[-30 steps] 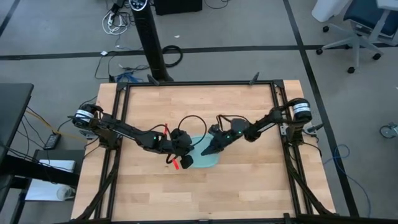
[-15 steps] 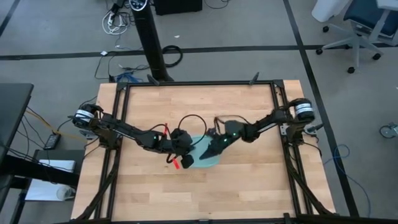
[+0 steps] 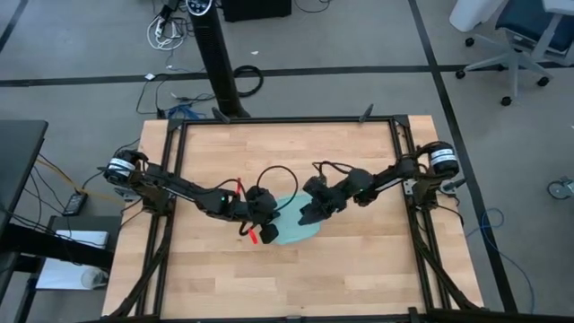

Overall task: Roll bandage
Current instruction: Close the transparent tupperware

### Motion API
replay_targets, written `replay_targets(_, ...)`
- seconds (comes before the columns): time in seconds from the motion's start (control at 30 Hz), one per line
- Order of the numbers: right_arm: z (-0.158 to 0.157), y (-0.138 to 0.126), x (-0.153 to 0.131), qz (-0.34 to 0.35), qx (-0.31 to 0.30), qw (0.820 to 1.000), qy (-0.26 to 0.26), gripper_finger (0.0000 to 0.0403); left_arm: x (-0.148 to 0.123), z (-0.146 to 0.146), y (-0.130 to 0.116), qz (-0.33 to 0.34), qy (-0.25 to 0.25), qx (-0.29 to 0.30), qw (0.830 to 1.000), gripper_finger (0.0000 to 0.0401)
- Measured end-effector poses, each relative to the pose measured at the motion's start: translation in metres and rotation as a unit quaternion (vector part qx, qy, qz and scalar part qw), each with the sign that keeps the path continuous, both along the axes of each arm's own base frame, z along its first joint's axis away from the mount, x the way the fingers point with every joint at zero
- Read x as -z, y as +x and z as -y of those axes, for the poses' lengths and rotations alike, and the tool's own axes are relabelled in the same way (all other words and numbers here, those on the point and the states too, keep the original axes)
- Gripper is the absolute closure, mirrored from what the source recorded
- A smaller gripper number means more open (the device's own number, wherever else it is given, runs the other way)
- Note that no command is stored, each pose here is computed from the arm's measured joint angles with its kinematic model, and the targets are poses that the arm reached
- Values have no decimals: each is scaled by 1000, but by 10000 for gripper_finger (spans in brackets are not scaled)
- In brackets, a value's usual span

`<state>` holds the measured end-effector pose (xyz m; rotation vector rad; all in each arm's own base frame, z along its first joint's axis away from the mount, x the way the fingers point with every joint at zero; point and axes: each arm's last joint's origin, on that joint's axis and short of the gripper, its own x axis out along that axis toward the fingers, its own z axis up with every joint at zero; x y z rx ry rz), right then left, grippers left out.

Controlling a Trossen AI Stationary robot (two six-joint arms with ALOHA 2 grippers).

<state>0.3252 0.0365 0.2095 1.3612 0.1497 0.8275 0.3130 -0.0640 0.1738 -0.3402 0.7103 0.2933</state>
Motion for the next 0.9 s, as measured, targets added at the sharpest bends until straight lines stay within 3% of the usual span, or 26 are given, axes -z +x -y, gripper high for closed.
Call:
replay_targets(0.07, 1, 1, 5, -16, 8, 1000, -19, 400, 0, 0, 0, 2, -1, 0, 1000, 396)
replay_targets(0.17, 3, 3, 49, -179, 33, 980, -84, 398, 0, 0, 0, 3, -1, 0, 1000, 396)
replay_targets(0.23, 7, -2, 60, -227, 46, 967, -107, 398, -2, 0, 1, 6, -4, 2, 1000, 396)
replay_targets(0.3, 9, -7, 61, -204, 47, 973, -99, 397, -1, 0, 1, 5, -4, 2, 1000, 396)
replay_targets(0.47, 7, -12, 27, -56, 39, 997, -27, 400, -1, 0, 1, 5, -4, 2, 1000, 396)
replay_targets(0.67, -17, -17, 11, -26, -9, 1000, 5, 397, -1, 0, 0, 2, -3, 2, 1000, 396)
replay_targets(0.73, -20, -16, 18, -44, -6, 999, -22, 398, -1, 0, 0, 2, -3, 2, 1000, 396)
replay_targets(0.8, -19, -15, 49, -146, 15, 986, -76, 400, -1, 0, 1, 4, -4, 2, 1000, 396)
replay_targets(0.87, -13, -16, 67, -213, 37, 972, -92, 400, -2, 1, 1, 10, -6, 3, 1000, 396)
replay_targets(0.9, -9, -20, 68, -194, 38, 976, -87, 398, -1, 0, 1, 5, -6, 4, 1000, 396)
